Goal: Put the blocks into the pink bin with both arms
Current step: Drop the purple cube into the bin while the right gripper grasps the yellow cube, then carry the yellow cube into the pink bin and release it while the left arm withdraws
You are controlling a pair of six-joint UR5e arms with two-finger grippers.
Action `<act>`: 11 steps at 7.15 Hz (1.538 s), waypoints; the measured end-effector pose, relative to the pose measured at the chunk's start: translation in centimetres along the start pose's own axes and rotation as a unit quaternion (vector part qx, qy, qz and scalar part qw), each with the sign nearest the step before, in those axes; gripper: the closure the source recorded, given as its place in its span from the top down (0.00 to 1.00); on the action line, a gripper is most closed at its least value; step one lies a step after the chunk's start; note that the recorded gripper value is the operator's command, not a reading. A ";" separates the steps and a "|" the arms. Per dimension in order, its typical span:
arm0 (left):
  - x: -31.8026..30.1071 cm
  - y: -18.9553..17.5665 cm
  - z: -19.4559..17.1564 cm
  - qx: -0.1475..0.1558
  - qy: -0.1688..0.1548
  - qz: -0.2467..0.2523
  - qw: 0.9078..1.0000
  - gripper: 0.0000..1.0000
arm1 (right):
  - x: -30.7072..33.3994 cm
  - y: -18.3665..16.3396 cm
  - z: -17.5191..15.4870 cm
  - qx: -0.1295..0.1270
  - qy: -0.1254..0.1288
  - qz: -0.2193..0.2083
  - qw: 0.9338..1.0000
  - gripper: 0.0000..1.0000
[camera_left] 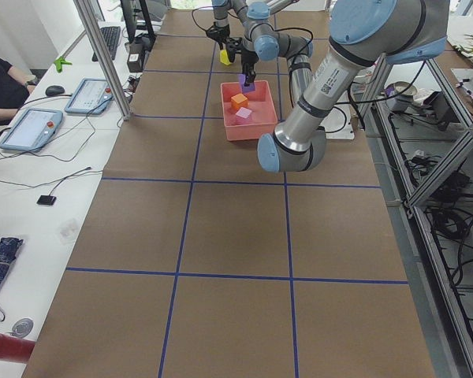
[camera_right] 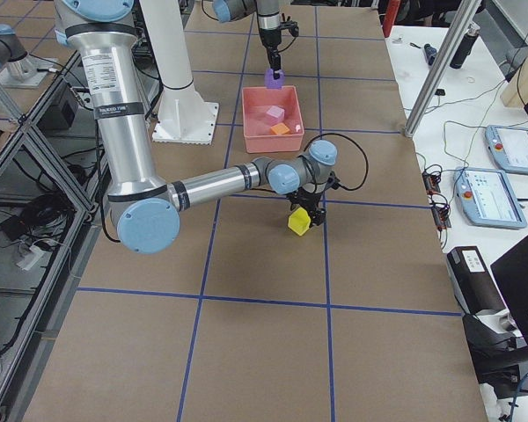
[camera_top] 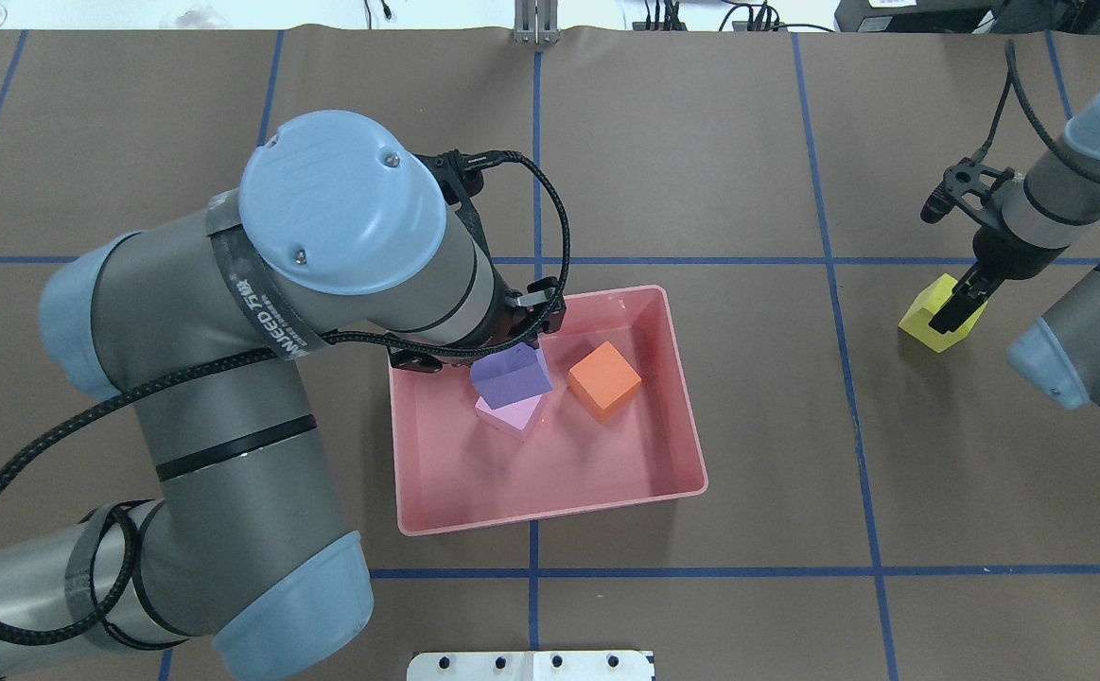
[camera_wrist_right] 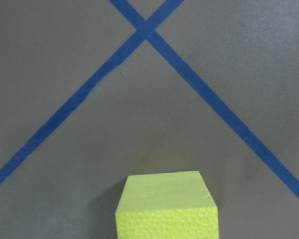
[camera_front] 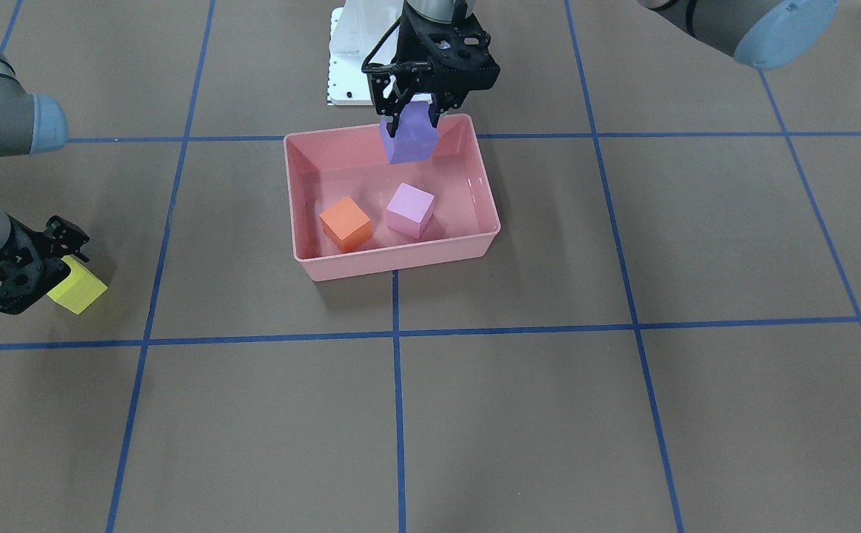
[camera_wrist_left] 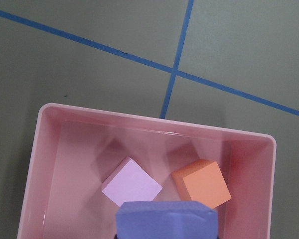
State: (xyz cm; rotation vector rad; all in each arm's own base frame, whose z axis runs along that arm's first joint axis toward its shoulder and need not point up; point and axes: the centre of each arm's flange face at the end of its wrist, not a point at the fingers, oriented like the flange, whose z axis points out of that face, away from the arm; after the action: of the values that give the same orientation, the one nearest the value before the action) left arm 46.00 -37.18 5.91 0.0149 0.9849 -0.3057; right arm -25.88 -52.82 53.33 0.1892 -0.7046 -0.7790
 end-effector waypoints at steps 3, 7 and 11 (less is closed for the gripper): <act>0.4 0.8 0.3 -0.005 0.009 0.007 1.000 1.00 | 0.0 0.1 0.9 -0.009 -0.002 0.007 1.000 0.60; 0.7 0.3 -0.7 0.001 0.019 0.008 1.000 1.00 | -0.4 -1.0 -0.9 0.010 -0.007 0.012 1.000 0.00; -1.7 -4.9 -1.4 0.037 -0.004 0.035 0.999 1.00 | -5.9 -5.5 -12.2 0.096 -0.097 0.193 0.972 0.00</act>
State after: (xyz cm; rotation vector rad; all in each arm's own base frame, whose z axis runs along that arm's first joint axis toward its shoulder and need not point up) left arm 42.71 -41.26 7.17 0.1147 0.9628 -0.2766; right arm -24.16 -53.72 38.80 0.1458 -0.9688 -0.3587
